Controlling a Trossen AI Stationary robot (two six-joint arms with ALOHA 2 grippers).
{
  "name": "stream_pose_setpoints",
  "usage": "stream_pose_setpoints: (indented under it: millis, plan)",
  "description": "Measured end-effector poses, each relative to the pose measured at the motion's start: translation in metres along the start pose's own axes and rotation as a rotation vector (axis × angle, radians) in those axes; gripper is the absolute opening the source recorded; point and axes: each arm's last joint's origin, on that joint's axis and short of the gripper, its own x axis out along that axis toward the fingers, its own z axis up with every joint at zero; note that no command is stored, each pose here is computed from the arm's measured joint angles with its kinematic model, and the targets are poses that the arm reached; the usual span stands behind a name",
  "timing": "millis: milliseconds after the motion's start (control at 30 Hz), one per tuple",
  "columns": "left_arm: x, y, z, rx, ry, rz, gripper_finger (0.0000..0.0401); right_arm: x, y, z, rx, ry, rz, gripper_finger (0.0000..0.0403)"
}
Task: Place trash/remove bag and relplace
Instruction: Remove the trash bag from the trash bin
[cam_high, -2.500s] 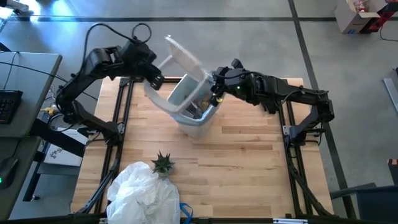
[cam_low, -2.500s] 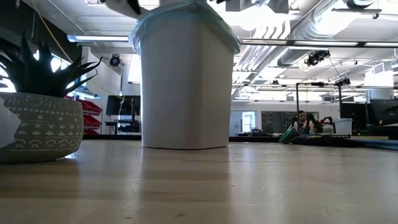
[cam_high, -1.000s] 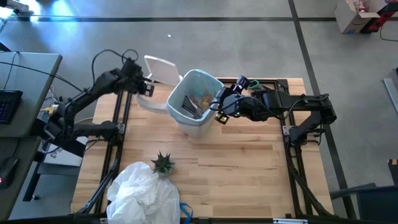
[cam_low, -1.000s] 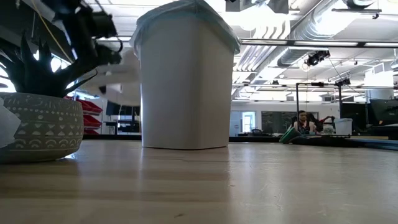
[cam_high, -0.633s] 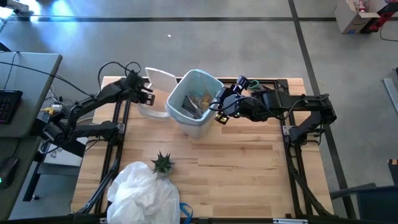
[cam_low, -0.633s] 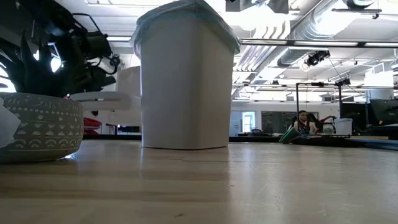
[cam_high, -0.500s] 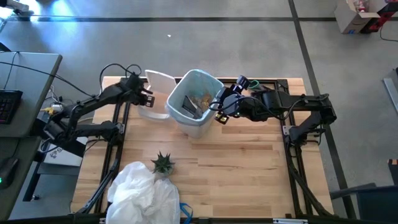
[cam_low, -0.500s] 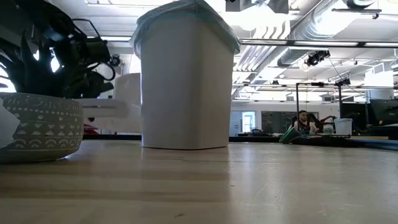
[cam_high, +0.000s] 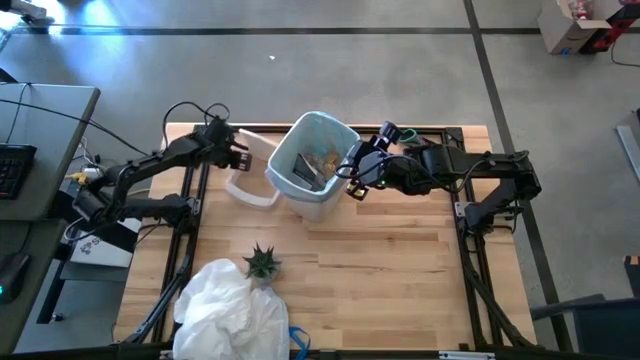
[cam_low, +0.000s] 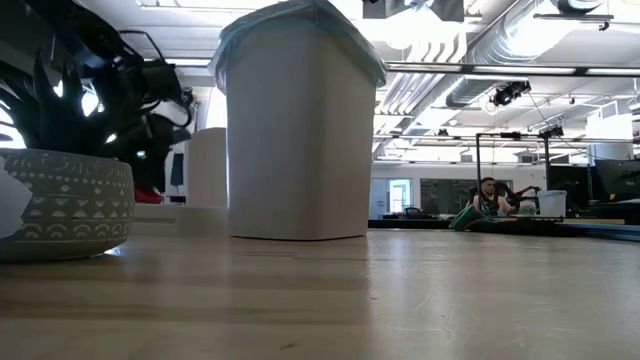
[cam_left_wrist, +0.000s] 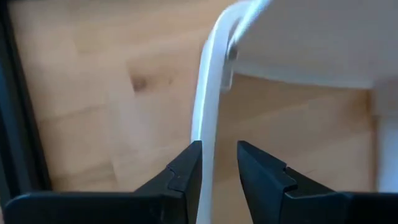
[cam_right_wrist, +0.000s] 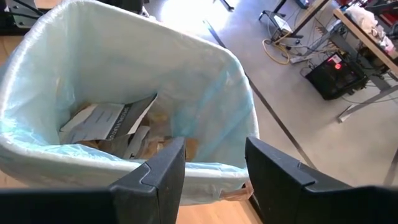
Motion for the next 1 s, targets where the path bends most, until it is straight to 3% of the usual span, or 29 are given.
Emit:
stream_pose_setpoints:
  millis: [267, 533, 733, 867, 1000]
  plan:
    - [-0.029, -0.006, 0.014, 0.024, -0.11, -0.055, 0.0087, -0.008, 0.01, -0.006, -0.098, 0.017, 0.036, 0.0154]
    - [-0.067, -0.016, 0.008, 0.121, -0.275, -0.206, 0.0087, -0.003, 0.068, -0.048, -0.303, 0.027, 0.069, 0.0154]
    - [-0.098, -0.027, 0.008, 0.181, -0.469, -0.436, 0.0087, 0.015, 0.111, -0.078, -0.541, -0.139, -0.085, 0.0144]
    - [-0.103, -0.035, 0.008, 0.21, -0.493, -0.501, 0.0087, 0.025, 0.115, -0.082, -0.544, -0.181, -0.174, 0.0127]
    - [-0.106, -0.046, 0.01, 0.259, -0.483, -0.523, 0.0087, 0.028, 0.113, -0.082, -0.531, -0.182, -0.193, 0.0117]
